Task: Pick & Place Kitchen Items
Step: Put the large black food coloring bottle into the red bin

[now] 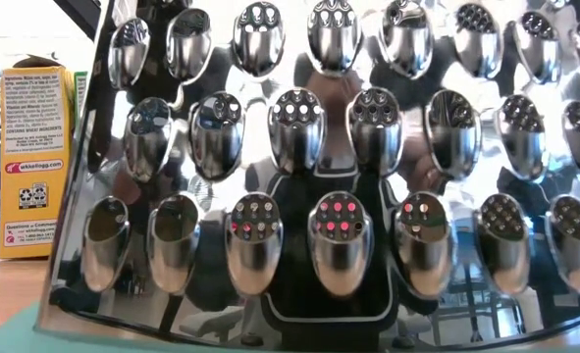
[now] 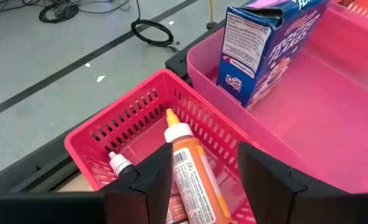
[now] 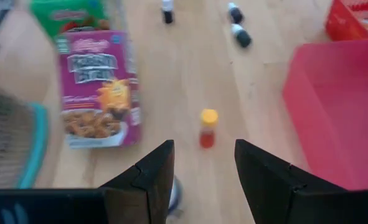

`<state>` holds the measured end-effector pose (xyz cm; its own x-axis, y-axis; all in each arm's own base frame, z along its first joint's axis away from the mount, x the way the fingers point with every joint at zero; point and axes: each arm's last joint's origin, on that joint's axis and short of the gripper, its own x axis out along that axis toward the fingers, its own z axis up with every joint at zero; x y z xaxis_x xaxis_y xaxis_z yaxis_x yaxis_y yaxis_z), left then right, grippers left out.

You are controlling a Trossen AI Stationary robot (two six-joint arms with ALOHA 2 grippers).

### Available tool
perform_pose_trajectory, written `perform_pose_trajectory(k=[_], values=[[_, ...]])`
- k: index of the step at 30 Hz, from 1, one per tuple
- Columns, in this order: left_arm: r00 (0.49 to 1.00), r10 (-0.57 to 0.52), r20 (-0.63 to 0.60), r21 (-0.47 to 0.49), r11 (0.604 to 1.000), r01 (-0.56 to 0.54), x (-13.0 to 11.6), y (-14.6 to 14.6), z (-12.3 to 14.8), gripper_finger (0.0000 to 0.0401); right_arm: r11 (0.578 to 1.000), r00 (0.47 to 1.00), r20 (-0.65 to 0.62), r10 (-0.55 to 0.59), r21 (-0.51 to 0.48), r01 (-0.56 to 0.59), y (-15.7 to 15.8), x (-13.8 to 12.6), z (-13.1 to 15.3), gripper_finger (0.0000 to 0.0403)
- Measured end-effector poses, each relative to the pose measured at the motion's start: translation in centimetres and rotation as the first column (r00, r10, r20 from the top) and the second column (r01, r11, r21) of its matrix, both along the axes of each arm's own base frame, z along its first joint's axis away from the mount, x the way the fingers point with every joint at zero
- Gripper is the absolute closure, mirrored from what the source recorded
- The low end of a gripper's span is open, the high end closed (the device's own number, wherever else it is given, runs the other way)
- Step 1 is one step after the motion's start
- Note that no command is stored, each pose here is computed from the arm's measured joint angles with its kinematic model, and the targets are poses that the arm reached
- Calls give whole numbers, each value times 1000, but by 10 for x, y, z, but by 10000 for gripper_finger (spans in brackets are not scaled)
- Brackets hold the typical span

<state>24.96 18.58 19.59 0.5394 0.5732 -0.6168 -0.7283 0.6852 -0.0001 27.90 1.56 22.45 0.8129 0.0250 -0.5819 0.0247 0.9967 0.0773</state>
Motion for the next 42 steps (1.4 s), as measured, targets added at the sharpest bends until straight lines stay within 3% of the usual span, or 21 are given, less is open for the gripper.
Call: perform_pose_trajectory(k=[11,17,29,34,42], values=[[1000,1,5,-13,1000,-1,1,-2,0,221,994,993,-19,113,9,-113,37,-11,0,238],[1000,0,7,-14,1000,1,2,-3,0,222,997,1000,-17,25,-72,-26,41,-17,-11,238],[1000,1,9,-15,1000,-1,2,-3,0,222,998,999,49,19,-59,-16,40,-21,-28,238],[1000,1,9,-15,1000,-1,2,-3,0,222,999,991,130,15,-46,-9,37,-23,-34,238],[1000,-1,8,-14,1000,1,2,-3,0,222,998,995,94,-32,-45,36,26,-27,-49,238]])
